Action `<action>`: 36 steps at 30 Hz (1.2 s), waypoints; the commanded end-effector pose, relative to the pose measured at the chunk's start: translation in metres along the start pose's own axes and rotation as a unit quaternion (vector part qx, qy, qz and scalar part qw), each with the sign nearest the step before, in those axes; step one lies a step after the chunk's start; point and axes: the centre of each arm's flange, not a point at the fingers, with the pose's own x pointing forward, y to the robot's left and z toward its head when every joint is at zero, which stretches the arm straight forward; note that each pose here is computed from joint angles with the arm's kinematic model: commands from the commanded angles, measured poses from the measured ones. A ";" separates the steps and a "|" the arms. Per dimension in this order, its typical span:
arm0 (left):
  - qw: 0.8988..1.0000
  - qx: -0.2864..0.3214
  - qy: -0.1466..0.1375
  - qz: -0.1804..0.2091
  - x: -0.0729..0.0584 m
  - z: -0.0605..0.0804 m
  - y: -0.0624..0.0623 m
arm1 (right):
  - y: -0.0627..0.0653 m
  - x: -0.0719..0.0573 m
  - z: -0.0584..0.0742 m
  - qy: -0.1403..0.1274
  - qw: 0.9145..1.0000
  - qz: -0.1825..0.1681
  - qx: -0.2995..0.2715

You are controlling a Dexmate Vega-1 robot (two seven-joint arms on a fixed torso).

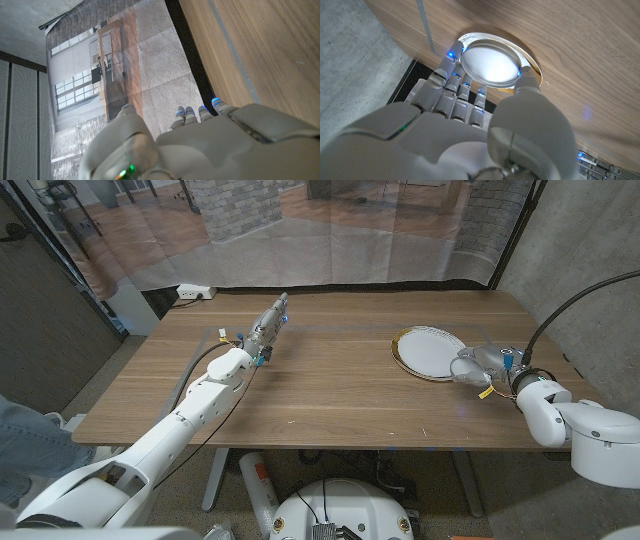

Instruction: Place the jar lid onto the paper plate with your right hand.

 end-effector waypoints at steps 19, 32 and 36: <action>1.000 0.003 0.003 0.007 -0.008 0.000 0.006 | -0.014 0.024 0.012 -0.028 0.999 -0.016 -0.004; 1.000 0.002 0.004 0.010 -0.008 0.000 0.008 | -0.019 0.037 0.018 -0.039 0.999 -0.021 -0.006; 1.000 0.001 0.005 0.010 -0.008 -0.001 0.009 | -0.021 0.041 0.019 -0.041 0.999 -0.023 -0.006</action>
